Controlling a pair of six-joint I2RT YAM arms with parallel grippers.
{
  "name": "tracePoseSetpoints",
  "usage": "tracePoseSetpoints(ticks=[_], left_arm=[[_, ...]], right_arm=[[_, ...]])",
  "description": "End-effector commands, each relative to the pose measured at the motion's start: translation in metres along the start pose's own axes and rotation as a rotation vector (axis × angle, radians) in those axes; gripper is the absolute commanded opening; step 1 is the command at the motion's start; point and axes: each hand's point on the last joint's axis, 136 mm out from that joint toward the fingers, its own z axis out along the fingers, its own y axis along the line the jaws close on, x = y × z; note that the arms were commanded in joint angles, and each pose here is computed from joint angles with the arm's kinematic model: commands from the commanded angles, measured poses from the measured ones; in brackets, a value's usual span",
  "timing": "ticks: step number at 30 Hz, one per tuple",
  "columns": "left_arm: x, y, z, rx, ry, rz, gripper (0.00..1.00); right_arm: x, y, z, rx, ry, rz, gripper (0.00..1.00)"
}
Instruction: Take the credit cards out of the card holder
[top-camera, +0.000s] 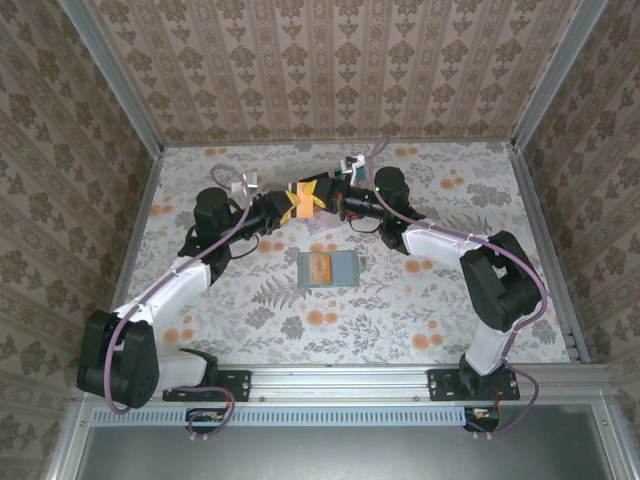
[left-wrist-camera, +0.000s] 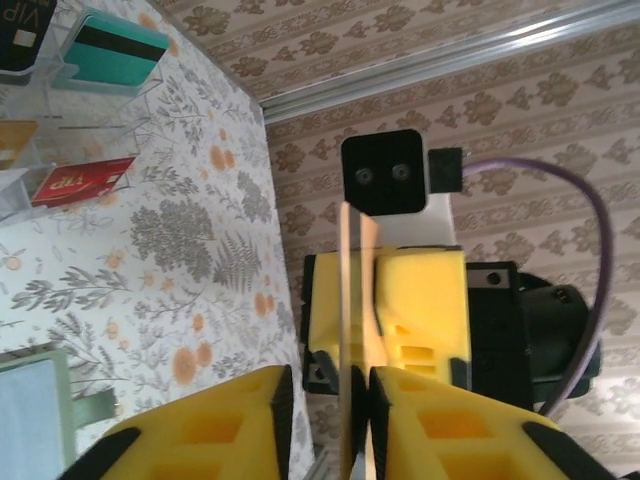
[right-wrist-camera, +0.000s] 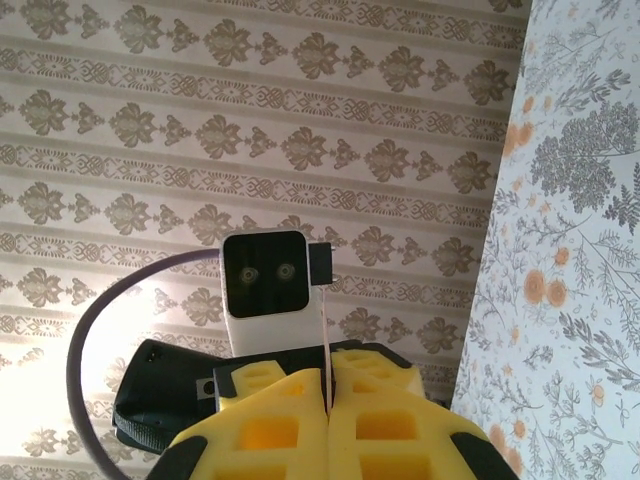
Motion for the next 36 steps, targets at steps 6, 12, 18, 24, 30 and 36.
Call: tracePoseSetpoints(ticks=[6,12,18,24,30,36], left_arm=[[-0.002,-0.025,-0.008,0.075,-0.027,0.059,0.00],[-0.001,-0.013,-0.014,-0.087,0.003,0.213,0.00],[-0.010,0.009,-0.020,-0.368,0.043,0.555,0.00],[-0.003,0.002,0.008,-0.336,0.212,0.825,0.00],[-0.013,0.025,0.043,-0.440,0.337,0.999,0.00],[-0.018,0.050,0.084,-0.428,0.451,1.247,0.00]], right_arm=[[-0.003,0.004,-0.003,-0.017,-0.004,-0.038,0.23],[-0.016,-0.041,-0.029,0.196,-0.066,-0.094,0.69],[-0.032,-0.082,-0.071,0.425,-0.122,-0.176,0.89],[-0.042,-0.116,-0.111,0.565,-0.151,-0.173,0.99],[-0.046,-0.138,-0.140,0.606,-0.185,-0.085,1.00],[-0.045,-0.154,-0.178,0.648,-0.239,-0.017,1.00]])
